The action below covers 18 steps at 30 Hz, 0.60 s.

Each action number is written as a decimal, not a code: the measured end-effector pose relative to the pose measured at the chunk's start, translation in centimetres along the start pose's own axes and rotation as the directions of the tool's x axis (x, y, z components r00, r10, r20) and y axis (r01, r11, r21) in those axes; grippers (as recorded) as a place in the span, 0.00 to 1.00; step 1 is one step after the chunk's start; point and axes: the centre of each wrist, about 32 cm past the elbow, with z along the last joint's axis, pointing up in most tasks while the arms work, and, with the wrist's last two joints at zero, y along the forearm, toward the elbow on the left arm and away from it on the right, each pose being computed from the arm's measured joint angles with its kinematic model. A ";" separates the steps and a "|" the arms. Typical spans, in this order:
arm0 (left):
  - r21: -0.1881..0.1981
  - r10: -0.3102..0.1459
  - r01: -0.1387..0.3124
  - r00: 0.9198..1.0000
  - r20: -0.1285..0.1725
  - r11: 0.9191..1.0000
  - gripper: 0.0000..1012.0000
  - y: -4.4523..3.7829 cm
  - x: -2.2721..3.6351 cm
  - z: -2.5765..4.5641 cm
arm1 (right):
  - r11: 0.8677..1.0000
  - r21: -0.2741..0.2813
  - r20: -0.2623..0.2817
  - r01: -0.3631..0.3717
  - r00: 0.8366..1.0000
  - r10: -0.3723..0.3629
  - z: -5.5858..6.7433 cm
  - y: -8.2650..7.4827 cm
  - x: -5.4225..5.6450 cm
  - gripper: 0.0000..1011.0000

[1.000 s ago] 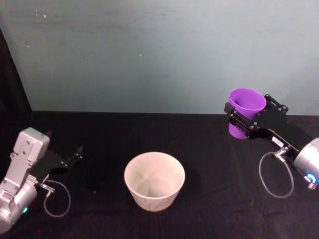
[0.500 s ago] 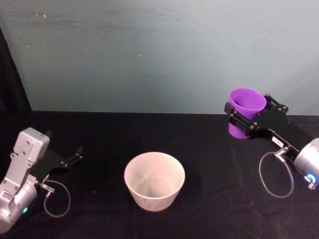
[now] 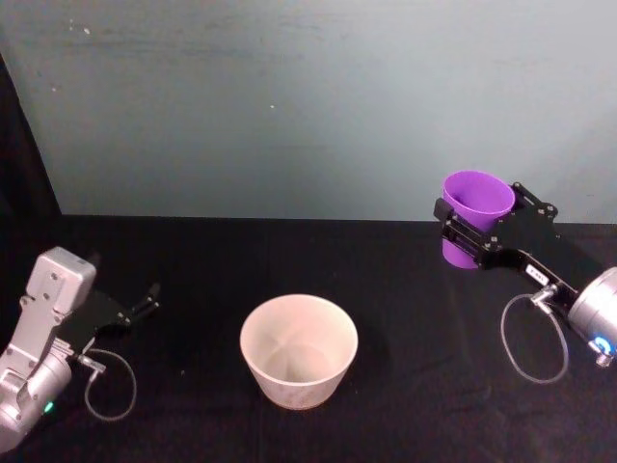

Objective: Pick up the cup and pour the mung beans from the cup into the bowl.

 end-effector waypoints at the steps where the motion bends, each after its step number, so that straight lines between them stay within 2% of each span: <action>1: 0.000 0.000 0.000 1.000 0.000 1.000 0.99 0.00 0.00 0.00 | 1.000 0.000 0.000 0.000 1.000 0.000 0.0 0.0 0.0 0.73; 18: 0.000 0.000 0.000 1.000 0.000 1.000 0.99 0.00 0.00 0.00 | 1.000 0.000 0.000 0.000 1.000 0.000 0.0 0.0 0.0 0.73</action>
